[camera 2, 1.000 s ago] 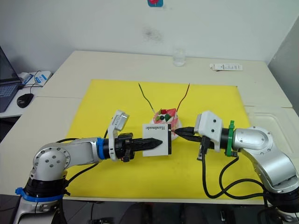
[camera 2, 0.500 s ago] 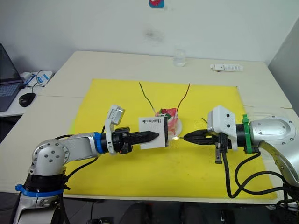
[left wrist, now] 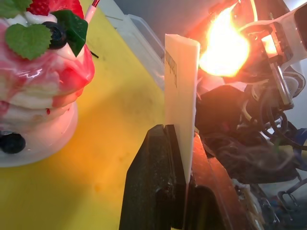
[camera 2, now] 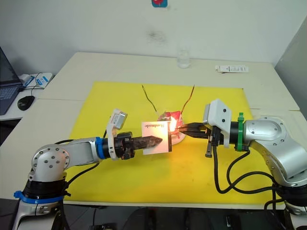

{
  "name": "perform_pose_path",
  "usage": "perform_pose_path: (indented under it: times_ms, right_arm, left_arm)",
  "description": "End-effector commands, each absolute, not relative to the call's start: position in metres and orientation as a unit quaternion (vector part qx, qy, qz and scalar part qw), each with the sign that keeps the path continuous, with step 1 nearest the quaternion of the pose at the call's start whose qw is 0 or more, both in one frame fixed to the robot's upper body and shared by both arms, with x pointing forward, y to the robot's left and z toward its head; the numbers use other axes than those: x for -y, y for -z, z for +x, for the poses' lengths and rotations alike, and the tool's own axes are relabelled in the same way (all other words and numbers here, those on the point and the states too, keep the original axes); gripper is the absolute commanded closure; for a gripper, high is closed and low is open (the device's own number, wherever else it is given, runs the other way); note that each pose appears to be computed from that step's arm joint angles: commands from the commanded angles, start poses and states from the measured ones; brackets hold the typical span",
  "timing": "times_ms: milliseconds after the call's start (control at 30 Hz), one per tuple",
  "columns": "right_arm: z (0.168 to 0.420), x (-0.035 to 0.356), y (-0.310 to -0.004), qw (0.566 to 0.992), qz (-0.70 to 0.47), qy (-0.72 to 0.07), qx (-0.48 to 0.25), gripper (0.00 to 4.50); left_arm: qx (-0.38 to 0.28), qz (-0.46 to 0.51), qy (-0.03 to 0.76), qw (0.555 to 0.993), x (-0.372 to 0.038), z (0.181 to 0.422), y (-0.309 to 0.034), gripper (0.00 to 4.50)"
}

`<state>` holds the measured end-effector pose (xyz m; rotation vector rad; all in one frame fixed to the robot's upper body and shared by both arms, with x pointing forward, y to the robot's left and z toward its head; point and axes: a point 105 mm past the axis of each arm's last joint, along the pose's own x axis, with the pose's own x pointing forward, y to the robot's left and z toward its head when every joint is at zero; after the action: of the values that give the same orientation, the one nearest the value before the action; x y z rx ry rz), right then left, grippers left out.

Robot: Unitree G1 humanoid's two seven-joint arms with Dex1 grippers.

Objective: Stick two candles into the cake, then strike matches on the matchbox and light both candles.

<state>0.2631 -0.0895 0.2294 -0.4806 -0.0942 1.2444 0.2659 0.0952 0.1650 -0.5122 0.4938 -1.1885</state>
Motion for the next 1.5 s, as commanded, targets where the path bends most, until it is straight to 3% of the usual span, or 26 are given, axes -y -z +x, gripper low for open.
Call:
perform_pose_path:
  times_ms: [33, 533, 1500]
  right_arm:
    - [0.263, 0.083, -0.251, 0.787, -0.214, -0.573, 0.080, 4.48]
    - [0.312, 0.039, -0.264, 0.831, -0.169, -0.512, 0.134, 4.48]
    - [0.329, 0.018, -0.270, 0.842, -0.149, -0.494, 0.156, 4.48]
  left_arm:
    - [-0.217, -0.228, 0.546, 0.776, -0.104, 0.259, -0.169, 4.50]
    - [-0.191, -0.257, 0.459, 0.829, -0.142, 0.243, -0.171, 4.50]
    - [-0.179, -0.267, 0.452, 0.832, -0.134, 0.242, -0.172, 4.50]
